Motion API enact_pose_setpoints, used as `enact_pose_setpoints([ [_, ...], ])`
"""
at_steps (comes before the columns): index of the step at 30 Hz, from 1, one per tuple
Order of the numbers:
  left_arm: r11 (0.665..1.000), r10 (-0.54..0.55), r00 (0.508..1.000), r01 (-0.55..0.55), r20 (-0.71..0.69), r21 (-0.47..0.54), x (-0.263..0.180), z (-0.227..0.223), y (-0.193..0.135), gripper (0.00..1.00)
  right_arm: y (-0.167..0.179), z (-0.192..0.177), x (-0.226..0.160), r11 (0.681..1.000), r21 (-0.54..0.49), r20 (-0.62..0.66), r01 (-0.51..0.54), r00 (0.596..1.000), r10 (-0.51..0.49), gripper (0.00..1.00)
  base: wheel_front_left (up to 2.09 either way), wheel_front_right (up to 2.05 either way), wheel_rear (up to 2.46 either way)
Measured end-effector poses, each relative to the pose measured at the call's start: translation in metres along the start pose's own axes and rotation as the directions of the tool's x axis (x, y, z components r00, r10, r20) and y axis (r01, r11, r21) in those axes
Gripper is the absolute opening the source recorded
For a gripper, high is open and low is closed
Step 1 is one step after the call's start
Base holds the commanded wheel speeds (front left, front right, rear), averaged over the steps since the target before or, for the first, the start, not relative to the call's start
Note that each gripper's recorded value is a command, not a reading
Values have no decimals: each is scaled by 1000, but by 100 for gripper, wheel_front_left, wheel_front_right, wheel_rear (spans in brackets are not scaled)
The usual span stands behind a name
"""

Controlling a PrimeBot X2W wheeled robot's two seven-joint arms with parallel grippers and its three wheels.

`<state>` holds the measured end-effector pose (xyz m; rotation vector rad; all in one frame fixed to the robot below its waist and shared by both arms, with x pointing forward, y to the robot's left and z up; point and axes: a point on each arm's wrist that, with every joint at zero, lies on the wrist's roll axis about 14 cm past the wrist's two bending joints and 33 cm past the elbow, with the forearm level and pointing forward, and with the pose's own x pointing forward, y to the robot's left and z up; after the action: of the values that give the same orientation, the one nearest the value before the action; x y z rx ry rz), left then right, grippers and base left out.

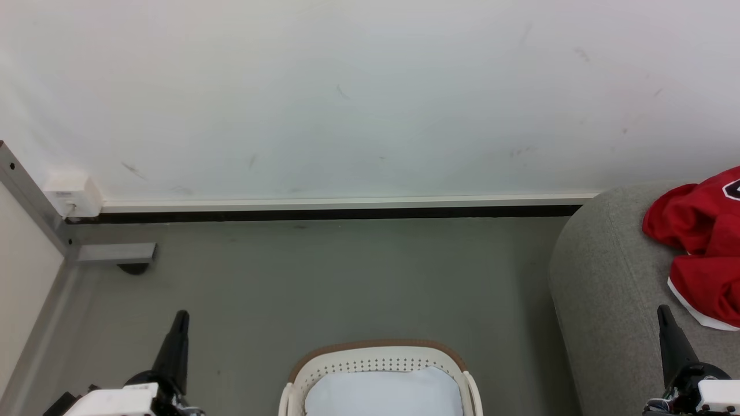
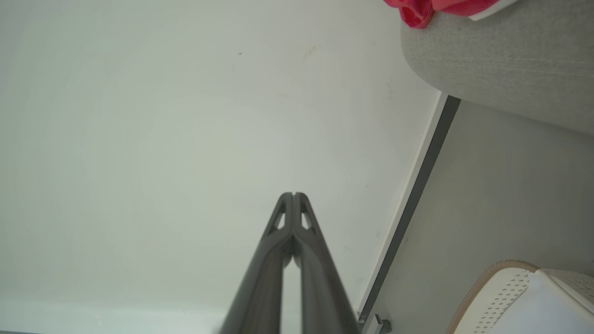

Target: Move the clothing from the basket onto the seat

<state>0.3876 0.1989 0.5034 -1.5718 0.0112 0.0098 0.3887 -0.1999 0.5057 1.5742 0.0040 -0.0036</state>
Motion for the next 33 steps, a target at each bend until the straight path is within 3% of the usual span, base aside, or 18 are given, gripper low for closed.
enact_pose_setpoints([
  [33,1000,0,1000,0,0,0,0,0,0,0,0,0,0,1000,0,0,-1,1000,1,0,0,0,0],
])
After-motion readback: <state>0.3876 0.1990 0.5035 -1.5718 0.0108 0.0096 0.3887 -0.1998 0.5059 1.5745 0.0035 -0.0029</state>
